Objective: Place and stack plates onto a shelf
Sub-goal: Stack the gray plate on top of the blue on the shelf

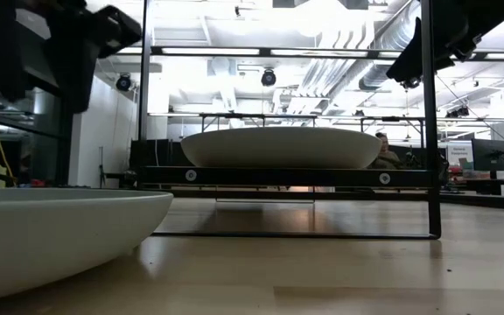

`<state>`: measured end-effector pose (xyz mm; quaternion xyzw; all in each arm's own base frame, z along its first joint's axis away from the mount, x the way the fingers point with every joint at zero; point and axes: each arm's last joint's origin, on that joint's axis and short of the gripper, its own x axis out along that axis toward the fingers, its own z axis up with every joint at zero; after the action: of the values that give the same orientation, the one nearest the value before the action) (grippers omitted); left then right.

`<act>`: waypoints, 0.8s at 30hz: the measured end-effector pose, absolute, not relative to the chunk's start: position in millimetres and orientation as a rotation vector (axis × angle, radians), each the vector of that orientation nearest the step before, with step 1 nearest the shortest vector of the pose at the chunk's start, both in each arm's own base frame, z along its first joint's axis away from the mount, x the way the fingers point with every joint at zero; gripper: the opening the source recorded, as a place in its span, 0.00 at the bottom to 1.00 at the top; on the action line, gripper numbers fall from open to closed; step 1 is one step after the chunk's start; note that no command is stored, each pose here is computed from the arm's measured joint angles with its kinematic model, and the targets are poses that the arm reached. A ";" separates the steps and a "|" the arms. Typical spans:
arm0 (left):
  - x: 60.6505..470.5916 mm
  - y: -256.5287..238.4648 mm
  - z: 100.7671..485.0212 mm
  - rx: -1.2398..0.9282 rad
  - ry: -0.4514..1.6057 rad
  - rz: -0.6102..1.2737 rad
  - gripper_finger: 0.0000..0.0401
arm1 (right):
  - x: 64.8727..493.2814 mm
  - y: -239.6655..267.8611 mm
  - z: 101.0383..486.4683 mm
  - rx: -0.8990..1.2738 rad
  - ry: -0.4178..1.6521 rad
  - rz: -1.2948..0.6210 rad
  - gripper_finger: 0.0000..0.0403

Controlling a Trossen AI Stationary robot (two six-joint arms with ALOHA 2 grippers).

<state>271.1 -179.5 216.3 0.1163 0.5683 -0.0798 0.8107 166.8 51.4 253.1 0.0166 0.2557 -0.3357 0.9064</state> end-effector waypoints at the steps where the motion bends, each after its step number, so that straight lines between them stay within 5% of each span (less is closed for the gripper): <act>1: 271.4 -177.8 216.0 0.227 1.223 -0.151 0.49 | 166.8 51.5 253.1 0.038 0.529 -0.691 0.52; 12: 279.7 -169.0 209.6 -0.107 1.300 0.004 0.49 | 166.8 51.5 253.0 0.036 0.530 -0.690 0.52; 24: 290.7 -171.9 172.3 -0.126 1.424 0.042 0.49 | 166.8 51.5 253.0 0.034 0.530 -0.690 0.52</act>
<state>290.7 -171.9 172.3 -0.0579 0.6529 0.0192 0.7550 166.8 51.5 253.0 0.0166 0.2569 -0.3343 0.9066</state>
